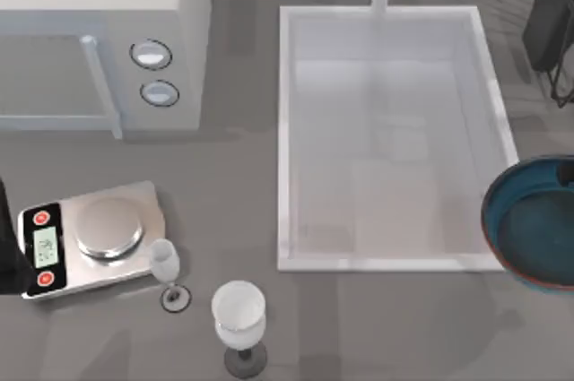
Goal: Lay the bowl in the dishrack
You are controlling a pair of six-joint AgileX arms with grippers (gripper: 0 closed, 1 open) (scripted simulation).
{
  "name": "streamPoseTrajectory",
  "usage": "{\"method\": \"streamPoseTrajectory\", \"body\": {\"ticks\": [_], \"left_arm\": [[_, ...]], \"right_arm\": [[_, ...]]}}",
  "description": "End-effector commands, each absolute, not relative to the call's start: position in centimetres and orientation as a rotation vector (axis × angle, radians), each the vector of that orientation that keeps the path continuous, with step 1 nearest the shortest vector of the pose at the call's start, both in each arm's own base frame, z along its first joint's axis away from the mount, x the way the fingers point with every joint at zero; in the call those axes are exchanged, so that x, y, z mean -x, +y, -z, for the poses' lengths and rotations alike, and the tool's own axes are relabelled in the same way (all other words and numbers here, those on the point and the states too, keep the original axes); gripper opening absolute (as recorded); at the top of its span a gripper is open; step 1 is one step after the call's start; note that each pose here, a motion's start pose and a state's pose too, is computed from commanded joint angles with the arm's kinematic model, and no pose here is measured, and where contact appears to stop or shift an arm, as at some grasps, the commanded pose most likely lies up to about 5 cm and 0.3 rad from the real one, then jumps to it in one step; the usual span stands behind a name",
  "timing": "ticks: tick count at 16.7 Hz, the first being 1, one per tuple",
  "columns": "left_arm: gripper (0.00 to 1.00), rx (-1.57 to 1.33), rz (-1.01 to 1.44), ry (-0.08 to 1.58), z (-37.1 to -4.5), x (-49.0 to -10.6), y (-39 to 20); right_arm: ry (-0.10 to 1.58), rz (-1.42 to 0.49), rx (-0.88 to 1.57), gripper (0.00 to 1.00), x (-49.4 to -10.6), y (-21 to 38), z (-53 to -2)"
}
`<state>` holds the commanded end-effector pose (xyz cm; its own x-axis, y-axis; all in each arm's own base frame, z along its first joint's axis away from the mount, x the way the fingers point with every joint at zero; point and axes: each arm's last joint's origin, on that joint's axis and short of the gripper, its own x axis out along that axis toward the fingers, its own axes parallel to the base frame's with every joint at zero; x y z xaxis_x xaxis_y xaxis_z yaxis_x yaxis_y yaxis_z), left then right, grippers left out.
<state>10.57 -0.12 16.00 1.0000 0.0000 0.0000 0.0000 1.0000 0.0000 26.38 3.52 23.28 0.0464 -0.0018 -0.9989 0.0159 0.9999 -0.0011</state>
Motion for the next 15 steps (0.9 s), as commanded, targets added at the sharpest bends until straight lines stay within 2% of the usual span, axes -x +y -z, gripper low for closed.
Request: {"method": "streamPoseTrajectory", "body": {"ticks": [7,15], "left_arm": [[1.00,0.000,0.000,0.000,-16.0,-10.6,-0.1],[1.00,0.000,0.000,0.000,-16.0,-10.6,-0.1]], "right_arm": [[1.492,0.007,-0.011,0.00,-24.1,3.2,-32.8],[1.450,-0.001,-0.038,0.00,-24.1,2.9,-33.3]]}}
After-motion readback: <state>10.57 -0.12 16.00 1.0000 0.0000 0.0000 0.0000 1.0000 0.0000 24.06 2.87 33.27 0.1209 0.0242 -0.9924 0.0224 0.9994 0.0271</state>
